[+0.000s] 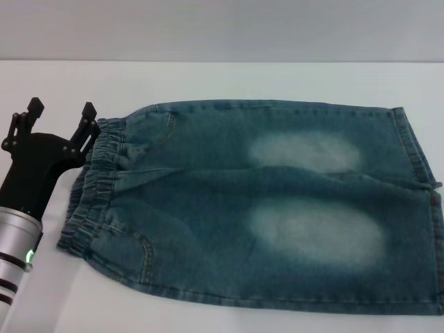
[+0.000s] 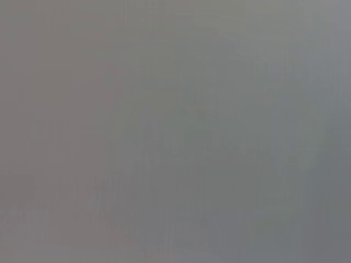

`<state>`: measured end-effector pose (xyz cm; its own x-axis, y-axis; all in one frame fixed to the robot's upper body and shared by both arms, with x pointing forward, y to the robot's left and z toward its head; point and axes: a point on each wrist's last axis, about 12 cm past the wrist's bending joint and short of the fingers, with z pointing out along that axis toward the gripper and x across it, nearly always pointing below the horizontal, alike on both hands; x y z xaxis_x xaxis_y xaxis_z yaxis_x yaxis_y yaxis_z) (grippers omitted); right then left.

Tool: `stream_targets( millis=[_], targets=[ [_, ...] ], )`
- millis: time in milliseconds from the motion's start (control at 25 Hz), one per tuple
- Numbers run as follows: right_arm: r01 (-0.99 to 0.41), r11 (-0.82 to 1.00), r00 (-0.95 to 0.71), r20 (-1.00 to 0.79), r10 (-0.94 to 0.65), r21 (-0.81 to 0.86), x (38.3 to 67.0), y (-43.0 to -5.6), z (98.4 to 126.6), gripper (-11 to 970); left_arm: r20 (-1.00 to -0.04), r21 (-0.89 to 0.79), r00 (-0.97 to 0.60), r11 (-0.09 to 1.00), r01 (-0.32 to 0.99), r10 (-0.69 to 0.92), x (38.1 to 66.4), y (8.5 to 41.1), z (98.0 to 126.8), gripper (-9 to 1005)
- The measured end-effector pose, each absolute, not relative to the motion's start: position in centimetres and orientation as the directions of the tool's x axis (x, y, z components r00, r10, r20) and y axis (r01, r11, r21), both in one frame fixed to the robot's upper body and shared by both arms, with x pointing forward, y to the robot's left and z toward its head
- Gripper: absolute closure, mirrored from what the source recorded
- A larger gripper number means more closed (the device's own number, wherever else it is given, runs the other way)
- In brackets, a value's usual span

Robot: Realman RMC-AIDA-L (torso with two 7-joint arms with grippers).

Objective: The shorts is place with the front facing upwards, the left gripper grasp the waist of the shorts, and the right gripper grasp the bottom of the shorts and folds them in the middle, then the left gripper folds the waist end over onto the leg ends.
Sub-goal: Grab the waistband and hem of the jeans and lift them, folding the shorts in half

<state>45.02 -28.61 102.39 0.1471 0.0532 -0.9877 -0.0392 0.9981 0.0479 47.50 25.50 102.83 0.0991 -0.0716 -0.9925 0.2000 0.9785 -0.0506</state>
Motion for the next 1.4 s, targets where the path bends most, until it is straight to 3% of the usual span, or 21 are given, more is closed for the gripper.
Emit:
stream_targets(
  millis=[280,480,760,1120,1240,1280,1400],
  targets=[
    [-0.041,0.999,0.067,-0.997,0.025,0.022,46.5,-27.6,103.9,131,-0.992,-0.118,0.016,0.967,0.227,-0.125,48.6,25.2,104.0,159],
    [-0.056,0.997,-0.103,-0.994,0.046,0.052,49.2,-27.4,106.4,131,-0.992,-0.124,-0.046,0.962,0.245,-0.117,49.6,25.1,105.3,163],
    [-0.08,0.988,-0.366,-0.926,0.097,0.135,52.3,-28.0,110.8,130,-0.97,-0.064,-0.243,0.965,0.255,0.0,51.3,24.7,110.5,168],
    [-0.107,0.974,-0.457,-0.88,0.129,0.198,52.2,-28.8,117.4,134,-0.859,0.049,-0.481,0.963,0.266,0.176,51.7,24.7,116.2,175],
    [-0.095,0.972,-0.513,-0.847,0.137,0.214,51.9,-29.6,118.9,134,-0.859,0.049,-0.481,0.963,0.266,0.176,51.7,24.7,116.2,177],
    [-0.092,0.972,-0.529,-0.838,0.134,0.214,51.7,-29.8,119.3,134,-0.804,0.07,-0.554,0.96,0.272,0.216,51.5,24.9,117.5,177],
    [-0.076,0.973,-0.57,-0.811,0.136,0.217,50.9,-30.5,119.9,134,-0.763,0.07,-0.603,0.957,0.282,0.233,51.4,25.0,117.6,180]
  ],
)
